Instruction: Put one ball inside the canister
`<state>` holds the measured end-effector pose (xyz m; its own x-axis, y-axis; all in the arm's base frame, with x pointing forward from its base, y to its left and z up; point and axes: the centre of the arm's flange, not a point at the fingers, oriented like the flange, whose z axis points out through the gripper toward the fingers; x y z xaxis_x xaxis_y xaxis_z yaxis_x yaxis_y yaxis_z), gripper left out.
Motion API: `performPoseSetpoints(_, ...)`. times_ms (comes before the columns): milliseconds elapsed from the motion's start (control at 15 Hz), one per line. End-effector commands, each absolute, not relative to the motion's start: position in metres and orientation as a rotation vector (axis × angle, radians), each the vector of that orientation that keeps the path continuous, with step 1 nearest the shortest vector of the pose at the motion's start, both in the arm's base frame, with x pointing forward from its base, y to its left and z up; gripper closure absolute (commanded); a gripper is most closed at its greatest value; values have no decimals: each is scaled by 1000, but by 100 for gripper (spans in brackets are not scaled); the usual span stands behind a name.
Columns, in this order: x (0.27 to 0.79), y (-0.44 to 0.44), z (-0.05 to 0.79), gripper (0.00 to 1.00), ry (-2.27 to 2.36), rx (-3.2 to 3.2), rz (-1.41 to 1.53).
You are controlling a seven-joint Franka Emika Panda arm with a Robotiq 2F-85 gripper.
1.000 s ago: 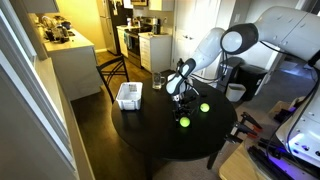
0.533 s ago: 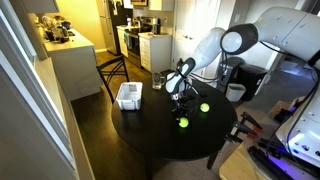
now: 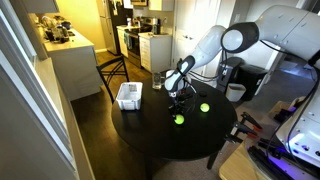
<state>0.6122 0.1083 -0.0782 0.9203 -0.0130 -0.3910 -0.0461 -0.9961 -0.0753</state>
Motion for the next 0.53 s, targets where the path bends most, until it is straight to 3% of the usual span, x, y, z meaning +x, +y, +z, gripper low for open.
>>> performPoseSetpoints(0,615,116,-24,64,6,-3010,414)
performPoseSetpoints(467,636,131,46,64,-51,-3045,156)
